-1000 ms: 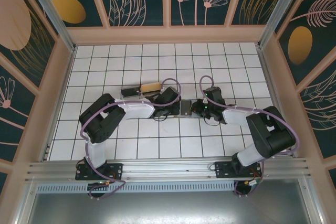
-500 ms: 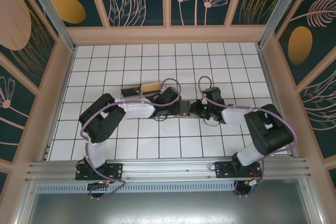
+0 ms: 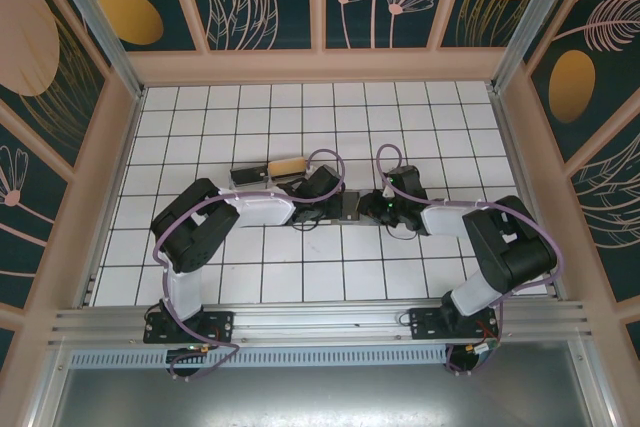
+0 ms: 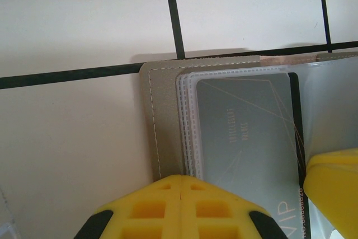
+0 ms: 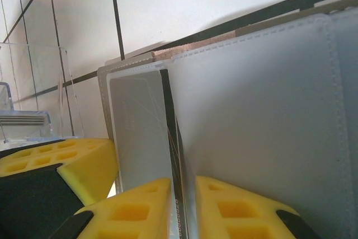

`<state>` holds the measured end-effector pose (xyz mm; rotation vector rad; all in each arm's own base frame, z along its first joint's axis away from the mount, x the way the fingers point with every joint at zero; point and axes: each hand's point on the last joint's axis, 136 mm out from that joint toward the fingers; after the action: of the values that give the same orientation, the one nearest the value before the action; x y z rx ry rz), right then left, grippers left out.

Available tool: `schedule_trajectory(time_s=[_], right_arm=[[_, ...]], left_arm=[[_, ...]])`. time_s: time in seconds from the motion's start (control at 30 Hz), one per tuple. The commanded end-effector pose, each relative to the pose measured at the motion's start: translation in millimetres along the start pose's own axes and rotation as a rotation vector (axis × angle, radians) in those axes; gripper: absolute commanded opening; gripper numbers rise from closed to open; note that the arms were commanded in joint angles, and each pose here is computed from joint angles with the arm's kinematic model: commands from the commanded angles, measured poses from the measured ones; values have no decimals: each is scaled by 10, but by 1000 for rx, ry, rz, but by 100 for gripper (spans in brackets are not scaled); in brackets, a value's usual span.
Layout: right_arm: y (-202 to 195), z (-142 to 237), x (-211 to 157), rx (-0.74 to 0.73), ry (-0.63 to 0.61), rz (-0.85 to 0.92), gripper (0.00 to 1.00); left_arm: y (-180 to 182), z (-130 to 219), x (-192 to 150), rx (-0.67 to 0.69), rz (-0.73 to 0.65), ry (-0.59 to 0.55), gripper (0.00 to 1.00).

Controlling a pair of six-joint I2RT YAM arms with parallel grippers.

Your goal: Take the credit cards out of the card holder

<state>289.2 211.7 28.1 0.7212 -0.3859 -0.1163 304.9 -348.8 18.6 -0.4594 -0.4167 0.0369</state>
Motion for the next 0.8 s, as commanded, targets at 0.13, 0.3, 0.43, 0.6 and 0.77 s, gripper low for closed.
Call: schedule_trajectory(time_s=[0.13, 0.3, 0.43, 0.6, 0.77], right_arm=[[-1, -58, -28, 10, 25, 4, 15], [-43, -3, 4, -17, 11, 9, 0], [-90, 85, 56, -35, -2, 16, 0], [-150, 172, 87, -43, -5, 24, 0], [-66, 172, 90, 6, -1, 34, 14]], left_arm=[[116, -96, -117, 37, 5, 54, 0], [127, -97, -123, 41, 5, 56, 0], [132, -99, -121, 46, 5, 55, 0], [146, -102, -131, 49, 5, 58, 0], [129, -96, -126, 44, 5, 58, 0]])
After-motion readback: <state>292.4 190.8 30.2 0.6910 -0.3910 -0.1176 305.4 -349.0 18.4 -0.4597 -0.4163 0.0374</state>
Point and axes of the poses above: each hand's point on the last joint's axis, 136 mm out from that joint toward the fingers, its own z axis back along the fingers, its own y axis along the line the jaws close on, x = y × z, and after that the axes turned 5 degrees about z, right-handed
